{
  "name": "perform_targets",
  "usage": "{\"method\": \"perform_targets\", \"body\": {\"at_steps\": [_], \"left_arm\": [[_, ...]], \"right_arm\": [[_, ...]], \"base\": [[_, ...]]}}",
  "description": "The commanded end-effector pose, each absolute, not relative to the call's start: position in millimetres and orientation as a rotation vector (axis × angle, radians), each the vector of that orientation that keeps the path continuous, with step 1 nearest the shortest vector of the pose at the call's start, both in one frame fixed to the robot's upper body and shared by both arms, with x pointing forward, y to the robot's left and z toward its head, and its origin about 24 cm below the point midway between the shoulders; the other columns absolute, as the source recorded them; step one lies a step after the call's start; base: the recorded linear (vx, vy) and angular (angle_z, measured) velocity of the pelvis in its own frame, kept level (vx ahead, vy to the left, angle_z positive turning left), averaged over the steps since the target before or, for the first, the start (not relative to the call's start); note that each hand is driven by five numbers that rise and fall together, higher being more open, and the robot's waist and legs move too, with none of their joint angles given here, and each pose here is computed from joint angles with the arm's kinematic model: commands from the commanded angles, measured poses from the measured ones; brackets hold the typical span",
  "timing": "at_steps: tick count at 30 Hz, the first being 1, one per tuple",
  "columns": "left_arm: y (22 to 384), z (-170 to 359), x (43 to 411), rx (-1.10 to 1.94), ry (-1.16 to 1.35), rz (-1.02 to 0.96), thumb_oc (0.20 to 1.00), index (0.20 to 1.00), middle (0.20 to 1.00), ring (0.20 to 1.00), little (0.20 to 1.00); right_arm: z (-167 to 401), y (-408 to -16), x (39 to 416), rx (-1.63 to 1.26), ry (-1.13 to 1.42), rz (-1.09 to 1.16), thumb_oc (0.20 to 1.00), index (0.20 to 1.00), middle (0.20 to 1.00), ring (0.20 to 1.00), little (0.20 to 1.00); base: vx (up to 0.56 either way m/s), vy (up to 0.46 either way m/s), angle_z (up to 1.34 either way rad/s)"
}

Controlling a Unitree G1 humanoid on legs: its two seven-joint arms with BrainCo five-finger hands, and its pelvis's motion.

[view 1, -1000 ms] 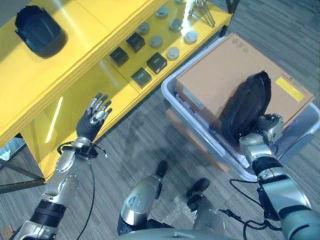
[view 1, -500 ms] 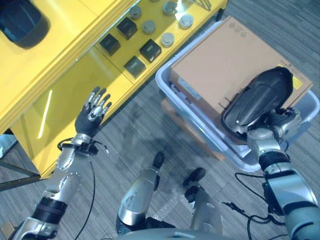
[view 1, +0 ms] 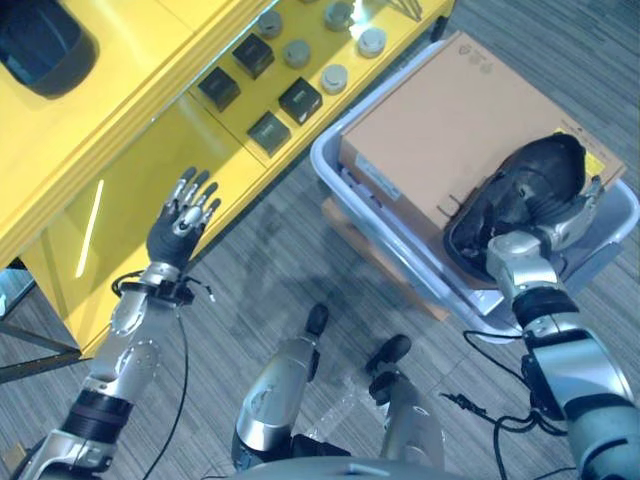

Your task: Move parts from the plastic box to the shelf.

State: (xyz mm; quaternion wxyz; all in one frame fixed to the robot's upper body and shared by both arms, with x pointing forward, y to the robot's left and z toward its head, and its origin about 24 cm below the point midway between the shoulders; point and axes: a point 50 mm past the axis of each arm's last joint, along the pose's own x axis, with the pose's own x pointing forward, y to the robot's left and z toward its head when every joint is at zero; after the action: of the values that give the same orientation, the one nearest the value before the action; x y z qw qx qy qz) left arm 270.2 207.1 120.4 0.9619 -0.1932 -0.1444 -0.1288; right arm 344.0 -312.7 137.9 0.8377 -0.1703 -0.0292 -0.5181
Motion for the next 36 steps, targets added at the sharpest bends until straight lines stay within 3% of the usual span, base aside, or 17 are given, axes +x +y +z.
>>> {"method": "perform_targets", "body": {"at_steps": [1, 9, 36], "left_arm": [[214, 140, 260, -0.384, -0.404, -0.273, 1.000, 1.000, 1.000, 1.000, 1.000], [213, 137, 258, -0.403, -0.391, -0.267, 1.000, 1.000, 1.000, 1.000, 1.000], [201, 131, 263, -0.428, -0.383, -0.276, 1.000, 1.000, 1.000, 1.000, 1.000]], "right_arm": [[148, -315, 339, -0.417, -0.154, -1.094, 1.000, 1.000, 1.000, 1.000, 1.000], [142, -314, 333, -0.501, -0.160, -1.088, 1.000, 1.000, 1.000, 1.000, 1.000], [104, -300, 341, -0.335, 0.027, -1.033, 1.000, 1.000, 1.000, 1.000, 1.000]], "base": [[-0.02, 0.049, -0.08], [0.00, 0.013, -0.02], [0.00, 0.000, 0.00]]}}
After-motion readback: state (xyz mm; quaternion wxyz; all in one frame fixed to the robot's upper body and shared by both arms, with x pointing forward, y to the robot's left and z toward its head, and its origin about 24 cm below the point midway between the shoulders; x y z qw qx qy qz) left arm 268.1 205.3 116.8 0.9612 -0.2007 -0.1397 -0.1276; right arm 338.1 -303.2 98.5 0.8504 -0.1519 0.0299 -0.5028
